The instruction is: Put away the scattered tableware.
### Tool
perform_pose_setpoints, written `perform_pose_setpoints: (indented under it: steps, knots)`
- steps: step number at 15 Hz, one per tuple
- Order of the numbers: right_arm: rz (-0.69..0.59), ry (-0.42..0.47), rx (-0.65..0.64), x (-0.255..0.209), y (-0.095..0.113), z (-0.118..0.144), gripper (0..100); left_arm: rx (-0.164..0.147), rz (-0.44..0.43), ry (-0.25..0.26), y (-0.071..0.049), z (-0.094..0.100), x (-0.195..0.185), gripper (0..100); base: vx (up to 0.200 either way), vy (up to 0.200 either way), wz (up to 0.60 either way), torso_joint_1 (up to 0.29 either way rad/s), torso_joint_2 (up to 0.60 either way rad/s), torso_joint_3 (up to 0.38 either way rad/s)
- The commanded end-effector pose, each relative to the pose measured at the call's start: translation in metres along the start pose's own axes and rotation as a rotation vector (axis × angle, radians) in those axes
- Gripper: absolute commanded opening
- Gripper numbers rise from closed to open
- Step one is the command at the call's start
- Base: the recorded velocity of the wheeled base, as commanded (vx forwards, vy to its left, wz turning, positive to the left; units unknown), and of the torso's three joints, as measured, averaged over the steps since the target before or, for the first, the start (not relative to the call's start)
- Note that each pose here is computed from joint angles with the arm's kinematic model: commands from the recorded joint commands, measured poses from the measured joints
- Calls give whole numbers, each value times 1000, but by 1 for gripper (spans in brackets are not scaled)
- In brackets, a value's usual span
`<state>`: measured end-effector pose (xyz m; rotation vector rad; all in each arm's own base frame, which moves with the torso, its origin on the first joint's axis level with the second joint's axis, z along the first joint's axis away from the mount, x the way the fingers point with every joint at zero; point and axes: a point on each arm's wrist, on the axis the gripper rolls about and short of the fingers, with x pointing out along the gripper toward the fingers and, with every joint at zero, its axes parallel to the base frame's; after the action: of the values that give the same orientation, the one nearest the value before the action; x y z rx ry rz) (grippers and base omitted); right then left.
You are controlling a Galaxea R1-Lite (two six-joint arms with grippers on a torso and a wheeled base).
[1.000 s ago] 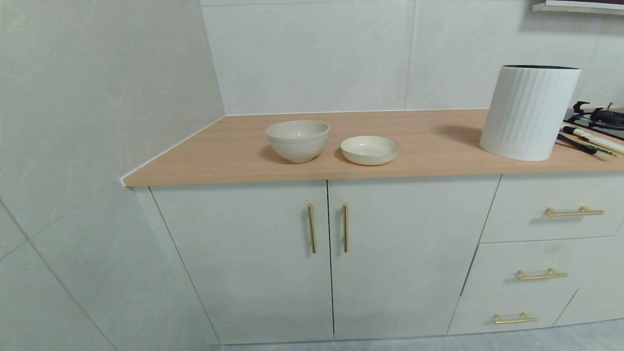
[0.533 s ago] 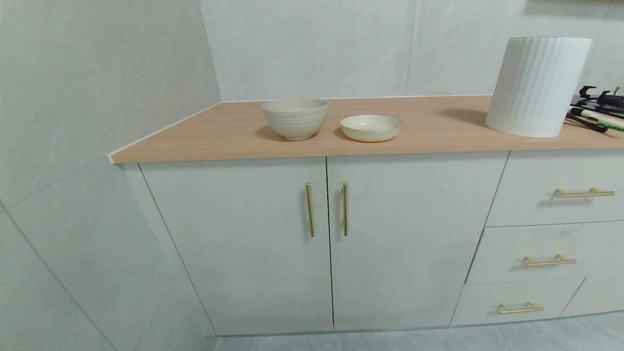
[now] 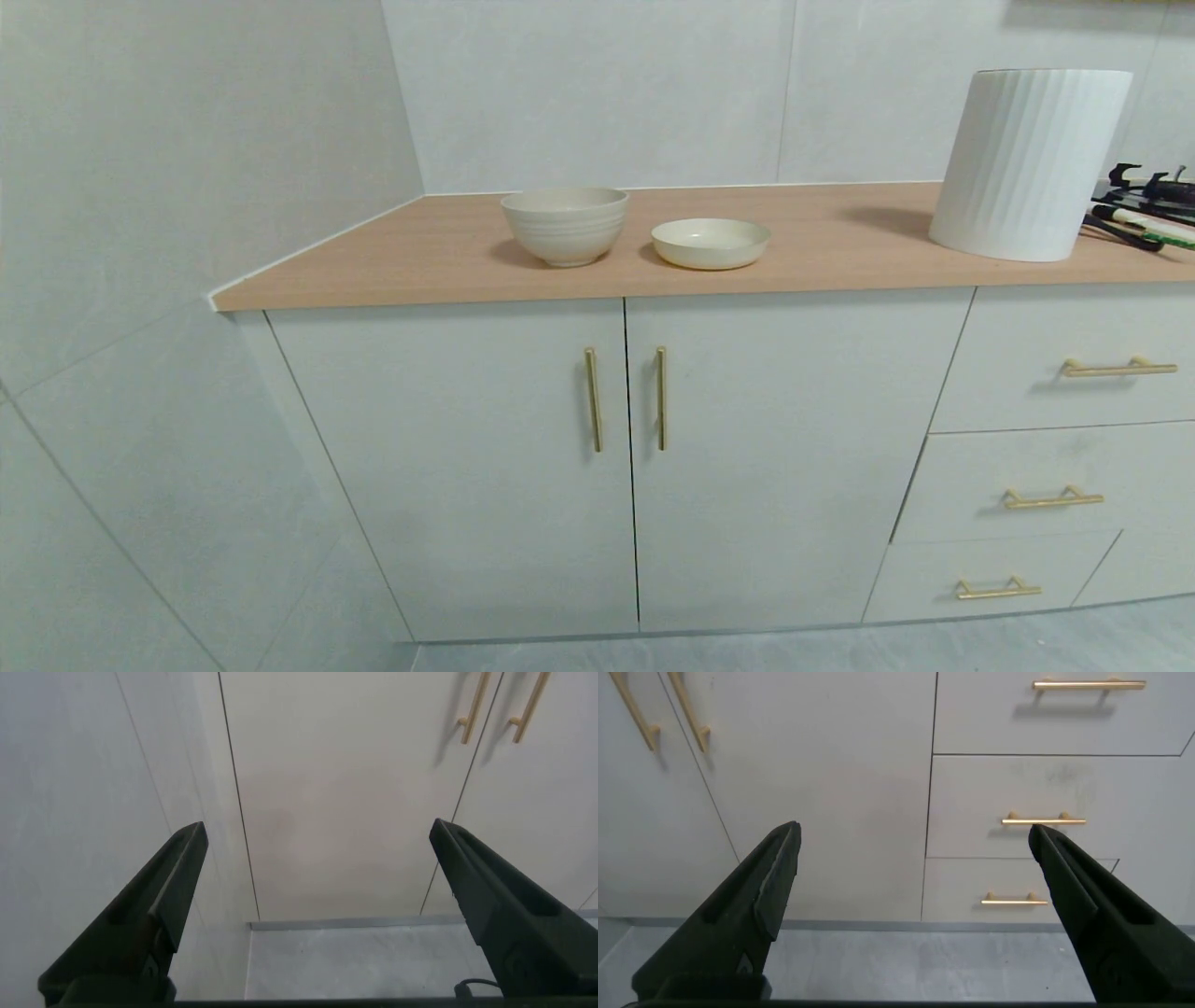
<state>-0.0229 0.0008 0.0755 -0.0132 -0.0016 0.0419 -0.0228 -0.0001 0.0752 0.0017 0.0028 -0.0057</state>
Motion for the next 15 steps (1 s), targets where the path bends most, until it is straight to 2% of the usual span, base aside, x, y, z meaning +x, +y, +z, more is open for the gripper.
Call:
perform_pose_setpoints:
  steps: [1, 3, 15]
  knots:
    - [1, 1, -1, 0, 0, 0, 100, 0, 1, 0, 0, 0, 0, 100, 0, 0, 0, 0, 0, 0]
    - [1, 1, -1, 0, 0, 0, 100, 0, 0, 0, 0, 0, 0, 100, 0, 0, 600, 0, 5, 2]
    - [3, 1, -5, 0, 0, 0, 100, -2, 1, 0, 0, 0, 0, 100, 0, 0, 0, 0, 0, 0]
